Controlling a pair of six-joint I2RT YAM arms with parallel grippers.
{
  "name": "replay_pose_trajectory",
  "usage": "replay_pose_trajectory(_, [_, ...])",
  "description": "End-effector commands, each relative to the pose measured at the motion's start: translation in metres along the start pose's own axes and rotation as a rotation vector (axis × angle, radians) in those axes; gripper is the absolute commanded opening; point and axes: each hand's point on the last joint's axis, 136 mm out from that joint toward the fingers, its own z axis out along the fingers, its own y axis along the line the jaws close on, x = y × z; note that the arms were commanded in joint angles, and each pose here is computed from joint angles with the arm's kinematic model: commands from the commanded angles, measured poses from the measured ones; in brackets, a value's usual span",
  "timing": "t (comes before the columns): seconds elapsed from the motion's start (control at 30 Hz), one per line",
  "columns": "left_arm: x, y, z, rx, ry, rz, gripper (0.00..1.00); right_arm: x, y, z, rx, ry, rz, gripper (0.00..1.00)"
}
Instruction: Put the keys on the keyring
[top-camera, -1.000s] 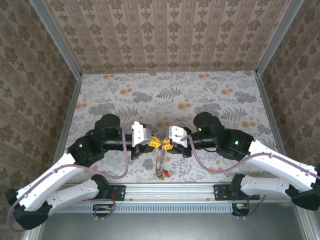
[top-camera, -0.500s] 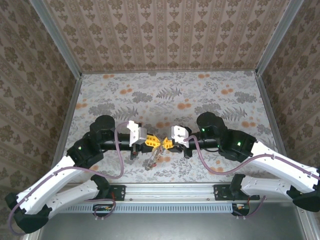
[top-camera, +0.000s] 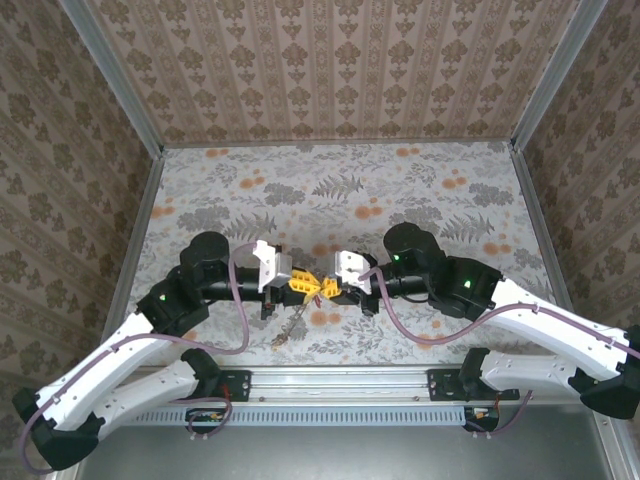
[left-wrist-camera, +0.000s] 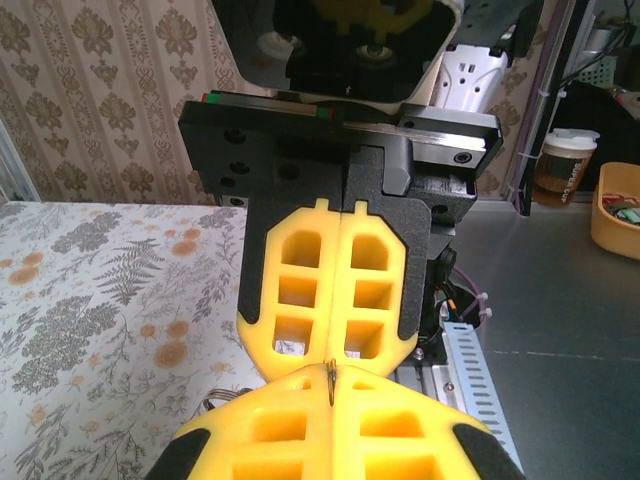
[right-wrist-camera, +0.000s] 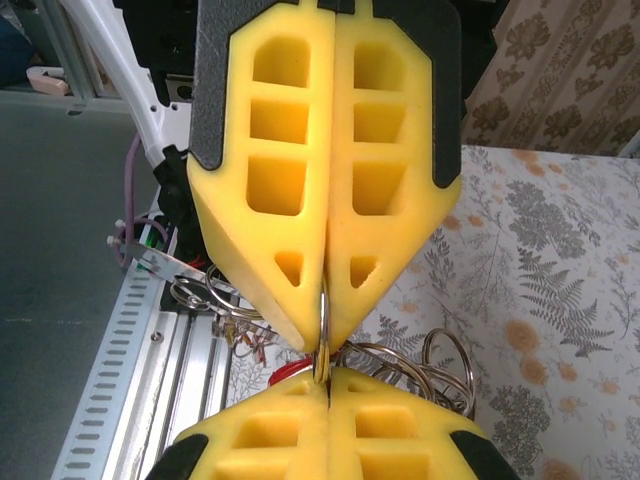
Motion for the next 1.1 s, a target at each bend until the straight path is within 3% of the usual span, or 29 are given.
replay_pose_trajectory(0.0, [-0.031,-0.009,-0.008,0.026,-0.110,0.078,0.00,-0.011,-0.006,-0.001,0.020,-0.029,0.014,0.08])
replay_pose_trajectory(0.2, [-0.024,0.001,-0.010,-0.037,-0.081,0.063,0.00,-0.006,-0.014,-0.015,0.111,-0.043,0.030,0.29])
replay_pose_trajectory(0.37, [-0.006,0.029,-0.016,-0.194,-0.006,0.017,0.00,0.017,-0.033,-0.028,0.266,-0.014,0.088,0.44])
replay_pose_trajectory(0.7, [0.070,0.080,-0.016,-0.415,0.268,-0.167,0.00,0.056,-0.071,-0.040,0.492,0.013,0.215,0.72])
replay_pose_trajectory(0.77, [0.085,0.087,-0.014,-0.434,0.323,-0.191,0.00,0.062,-0.078,-0.043,0.520,0.009,0.236,0.81])
replay_pose_trajectory(0.83, [0.096,0.093,-0.011,-0.445,0.361,-0.205,0.00,0.071,-0.086,-0.048,0.563,0.011,0.266,1.00])
replay_pose_trajectory(1.07, [0.126,0.119,0.025,-0.402,0.426,-0.270,0.00,0.121,-0.126,-0.093,0.809,0.000,0.489,1.00])
